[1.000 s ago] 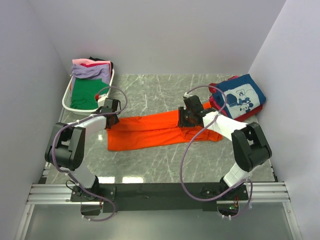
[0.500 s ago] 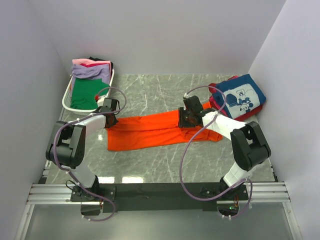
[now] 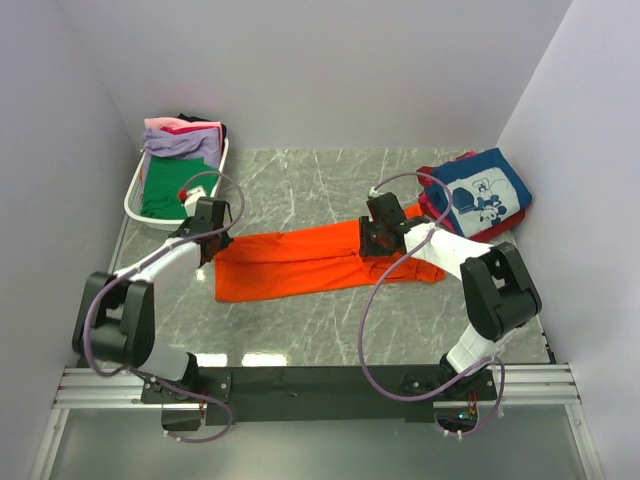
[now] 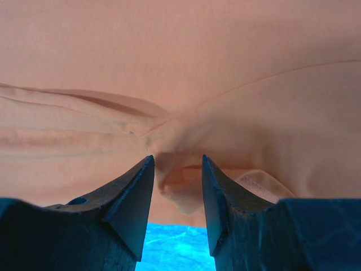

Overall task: Fold and stack the t-shirts
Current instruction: Fold the tshirt

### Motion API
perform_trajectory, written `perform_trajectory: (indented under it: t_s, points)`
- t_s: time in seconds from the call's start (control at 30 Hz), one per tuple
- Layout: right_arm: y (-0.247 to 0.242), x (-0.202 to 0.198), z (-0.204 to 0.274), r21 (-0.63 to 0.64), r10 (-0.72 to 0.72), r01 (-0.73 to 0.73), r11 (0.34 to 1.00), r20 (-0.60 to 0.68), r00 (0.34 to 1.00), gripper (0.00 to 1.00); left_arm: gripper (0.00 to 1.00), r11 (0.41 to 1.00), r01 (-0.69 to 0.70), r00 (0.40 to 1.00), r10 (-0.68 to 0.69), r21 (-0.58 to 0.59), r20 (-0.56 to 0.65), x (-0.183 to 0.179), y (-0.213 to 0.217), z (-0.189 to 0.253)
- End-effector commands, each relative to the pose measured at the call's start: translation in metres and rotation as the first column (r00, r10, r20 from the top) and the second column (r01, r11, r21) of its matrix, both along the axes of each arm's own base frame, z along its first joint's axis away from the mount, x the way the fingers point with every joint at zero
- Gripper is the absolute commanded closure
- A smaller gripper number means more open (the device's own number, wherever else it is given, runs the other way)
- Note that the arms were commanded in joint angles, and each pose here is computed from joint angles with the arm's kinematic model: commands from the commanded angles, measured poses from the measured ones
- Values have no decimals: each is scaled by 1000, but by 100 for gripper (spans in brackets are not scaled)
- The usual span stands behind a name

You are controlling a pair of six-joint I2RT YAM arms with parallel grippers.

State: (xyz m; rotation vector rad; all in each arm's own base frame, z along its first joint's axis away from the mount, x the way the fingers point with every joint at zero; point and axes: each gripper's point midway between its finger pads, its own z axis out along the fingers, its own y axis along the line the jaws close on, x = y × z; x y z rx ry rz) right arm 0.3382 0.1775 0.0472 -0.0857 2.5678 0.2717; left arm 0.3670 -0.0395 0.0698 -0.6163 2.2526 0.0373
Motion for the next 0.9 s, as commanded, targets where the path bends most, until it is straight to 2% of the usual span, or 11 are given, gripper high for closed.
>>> perform_trajectory:
  t_s: [0.0,0.47,0.87]
  points:
    - [-2,3,24,-5,-6,6,1000,68,998,54,99,998,2,998,2,-64,68,-3,-6,16]
    - [3,9,39,28,-9,6,1000,96,995,53,100,993,7,999,-2,-115,40,-46,-7,3]
    - [51,25,50,85,71,-82,993,134,988,53,99,992,-11,1000,13,-127,11,-63,-4,-5]
